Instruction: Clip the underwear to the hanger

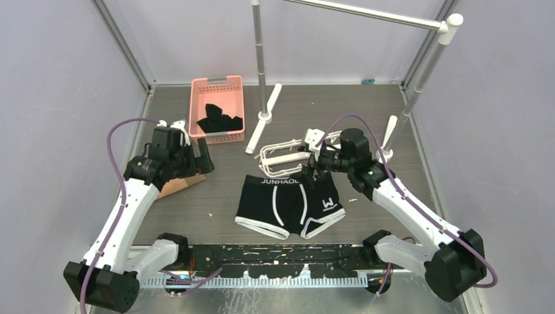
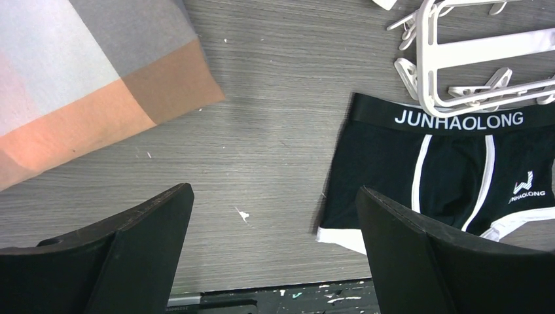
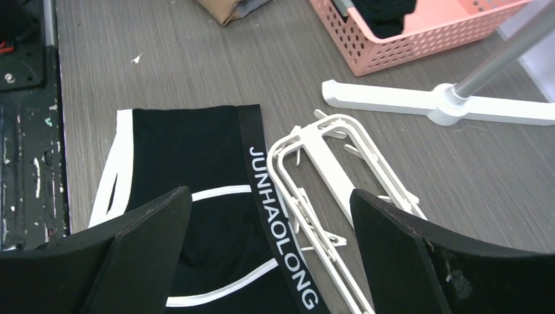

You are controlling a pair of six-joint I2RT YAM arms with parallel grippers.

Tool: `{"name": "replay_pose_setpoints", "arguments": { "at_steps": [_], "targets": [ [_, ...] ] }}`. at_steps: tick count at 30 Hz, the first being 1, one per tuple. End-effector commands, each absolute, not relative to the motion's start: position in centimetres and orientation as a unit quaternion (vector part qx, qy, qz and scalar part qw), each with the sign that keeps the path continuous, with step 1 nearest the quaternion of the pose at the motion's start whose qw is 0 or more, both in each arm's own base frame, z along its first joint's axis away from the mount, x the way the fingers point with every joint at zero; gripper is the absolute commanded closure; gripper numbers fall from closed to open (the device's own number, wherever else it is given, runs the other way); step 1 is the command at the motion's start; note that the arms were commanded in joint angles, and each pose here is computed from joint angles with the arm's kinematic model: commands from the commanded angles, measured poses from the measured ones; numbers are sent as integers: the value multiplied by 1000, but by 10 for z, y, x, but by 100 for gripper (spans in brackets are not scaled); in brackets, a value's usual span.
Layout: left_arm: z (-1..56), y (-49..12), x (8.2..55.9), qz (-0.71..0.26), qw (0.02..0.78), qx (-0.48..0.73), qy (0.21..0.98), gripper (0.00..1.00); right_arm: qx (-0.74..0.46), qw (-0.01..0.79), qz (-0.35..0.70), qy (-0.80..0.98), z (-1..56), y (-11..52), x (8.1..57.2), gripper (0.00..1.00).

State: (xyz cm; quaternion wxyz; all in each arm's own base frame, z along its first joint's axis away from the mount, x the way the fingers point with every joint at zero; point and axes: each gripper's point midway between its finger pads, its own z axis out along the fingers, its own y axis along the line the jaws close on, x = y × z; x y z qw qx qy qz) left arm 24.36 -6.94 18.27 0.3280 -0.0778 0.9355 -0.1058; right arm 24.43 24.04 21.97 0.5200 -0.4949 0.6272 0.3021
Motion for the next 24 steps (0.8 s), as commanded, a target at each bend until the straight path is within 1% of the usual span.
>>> {"name": "replay_pose_setpoints", "arguments": {
  "at_steps": [1,5,7,10,13,15,18,22,24],
  "targets": [
    [196,-64,247,-103,371,-76,920,2,-546,550,310,550,230,259,250,5],
    [193,-58,237,-93,372,-78,920,2,-553,534,318,555,214,268,263,10],
    [198,-57,235,-94,386,-78,914,2,-557,527,316,559,207,272,270,14],
    [201,-59,232,-107,402,-75,906,2,-571,512,316,559,193,277,277,13],
    [203,-62,234,-115,412,-74,901,2,-597,497,285,562,176,281,285,7],
    [203,-62,234,-116,410,-73,902,2,-597,494,274,569,173,282,292,7],
    [200,-64,235,-117,404,-72,904,2,-625,480,279,549,167,286,289,7],
    [199,-64,236,-116,401,-71,906,2,-658,441,276,544,148,287,293,11],
    [199,-64,236,-117,403,-71,905,2,-673,409,276,551,132,287,297,16]
  ]
}}
